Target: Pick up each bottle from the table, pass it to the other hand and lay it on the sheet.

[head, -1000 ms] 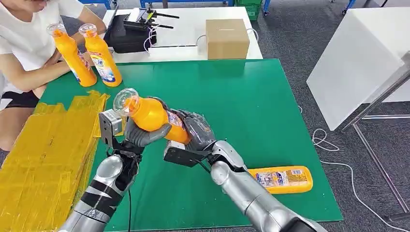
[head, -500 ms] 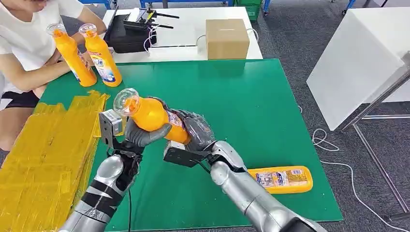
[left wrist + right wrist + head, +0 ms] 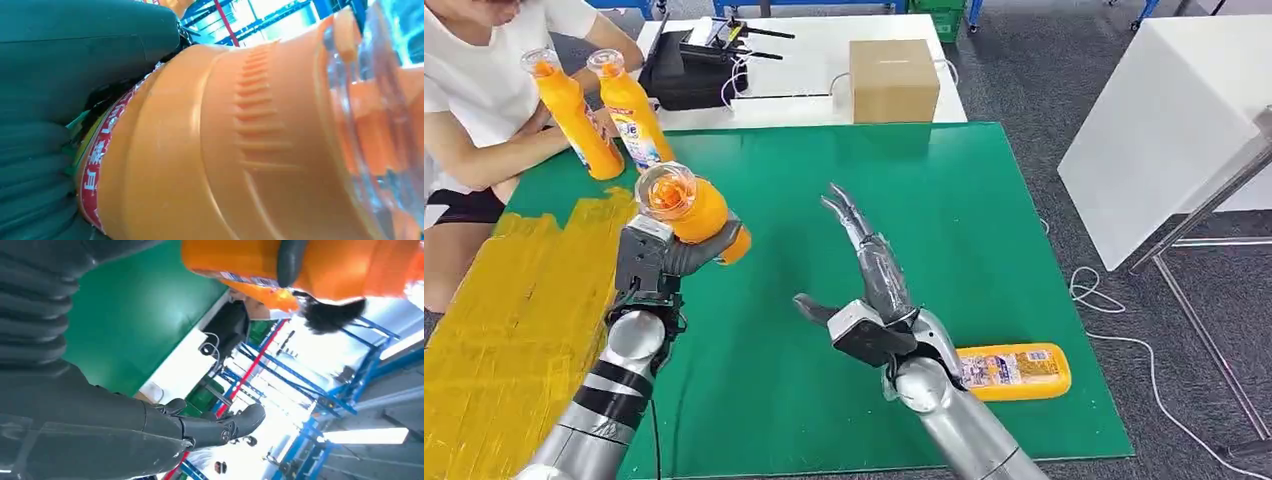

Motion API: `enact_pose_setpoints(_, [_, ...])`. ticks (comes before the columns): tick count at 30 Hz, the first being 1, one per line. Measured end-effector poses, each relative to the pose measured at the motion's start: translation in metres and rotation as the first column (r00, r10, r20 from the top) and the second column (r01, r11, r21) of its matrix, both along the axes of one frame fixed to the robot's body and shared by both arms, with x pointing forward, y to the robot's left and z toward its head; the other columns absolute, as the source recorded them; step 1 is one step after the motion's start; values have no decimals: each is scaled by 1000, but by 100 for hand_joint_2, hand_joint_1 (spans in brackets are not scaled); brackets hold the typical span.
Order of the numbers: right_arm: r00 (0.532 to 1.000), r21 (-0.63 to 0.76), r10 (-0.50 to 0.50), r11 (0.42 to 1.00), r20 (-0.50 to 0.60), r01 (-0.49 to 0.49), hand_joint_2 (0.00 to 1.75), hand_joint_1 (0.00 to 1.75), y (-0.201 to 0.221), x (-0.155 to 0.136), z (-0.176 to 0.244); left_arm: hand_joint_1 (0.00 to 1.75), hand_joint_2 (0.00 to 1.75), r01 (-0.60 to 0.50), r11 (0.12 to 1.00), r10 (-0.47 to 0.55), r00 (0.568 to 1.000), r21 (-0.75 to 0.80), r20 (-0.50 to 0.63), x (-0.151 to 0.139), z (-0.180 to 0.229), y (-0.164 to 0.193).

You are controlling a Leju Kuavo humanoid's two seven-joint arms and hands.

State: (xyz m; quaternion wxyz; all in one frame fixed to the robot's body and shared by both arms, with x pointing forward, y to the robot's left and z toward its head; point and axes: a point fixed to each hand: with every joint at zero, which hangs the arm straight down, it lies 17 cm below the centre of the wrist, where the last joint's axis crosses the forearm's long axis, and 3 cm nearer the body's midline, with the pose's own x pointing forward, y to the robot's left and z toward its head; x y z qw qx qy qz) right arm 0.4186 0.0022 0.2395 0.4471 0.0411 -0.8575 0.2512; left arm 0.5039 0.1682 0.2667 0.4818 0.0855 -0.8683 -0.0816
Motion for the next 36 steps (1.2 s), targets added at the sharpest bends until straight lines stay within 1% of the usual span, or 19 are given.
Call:
enact_pose_setpoints(12, [1000, 26, -6, 1000, 30, 5, 0, 0, -10, -6, 13, 175, 175, -11, 1000, 11, 1000, 5, 4, 1, 1, 4])
enact_pose_setpoints(16, [998, 90, -29, 996, 52, 24, 0, 0, -26, -10, 23, 175, 175, -49, 998, 48, 999, 26, 14, 2, 1, 13])
enact_pose_setpoints(17, [998, 108, -36, 994, 54, 30, 175, 0, -32, -12, 25, 175, 175, -65, 997, 65, 998, 36, 19, 2, 1, 17])
enact_pose_setpoints(19, [997, 132, -52, 990, 60, 44, 175, 0, -43, -15, 28, 175, 175, -114, 991, 111, 993, 73, 41, 2, 2, 25])
enact_pose_setpoints(21, [996, 153, -68, 987, 62, 58, 175, 0, -53, -18, 31, 175, 175, -231, 960, 214, 970, 162, 111, -1, 7, 38])
enact_pose_setpoints(23, [994, 169, -81, 983, 74, 68, 175, 0, -61, -21, 35, 175, 175, -353, 896, 305, 930, 269, 205, -6, 16, 45])
enact_pose_setpoints(25, [991, 195, -99, 978, 88, 80, 175, 0, -70, -24, 42, 175, 175, -467, 788, 366, 880, 401, 303, -9, 19, 47])
enact_pose_setpoints(26, [989, 216, -113, 972, 98, 90, 175, 0, -77, -26, 46, 175, 175, -533, 675, 401, 846, 510, 352, -4, 13, 52])
enact_pose_setpoints(27, [987, 230, -122, 969, 107, 95, 175, 0, -82, -27, 51, 175, 175, -581, 542, 420, 813, 607, 403, 2, 6, 51])
enact_pose_setpoints(28, [984, 244, -132, 965, 117, 100, 175, 0, -87, -28, 57, 175, 175, -624, 358, 405, 774, 695, 486, 6, -6, 52])
enact_pose_setpoints(29, [982, 250, -140, 962, 123, 106, 175, 0, -91, -29, 60, 175, 175, -647, 218, 355, 750, 731, 558, 7, -14, 49])
enact_pose_setpoints(30, [982, 253, -144, 961, 126, 108, 175, 0, -94, -29, 61, 175, 175, -641, 192, 346, 753, 743, 560, 9, -20, 53])
enact_pose_setpoints(31, [980, 254, -148, 961, 130, 111, 175, 0, -97, -30, 62, 175, 175, -632, 186, 353, 757, 752, 549, 11, -25, 58])
enact_pose_setpoints(36, [977, 261, -152, 959, 146, 110, 175, 0, -101, -34, 68, 175, 175, -600, 186, 380, 774, 778, 507, 18, -41, 74])
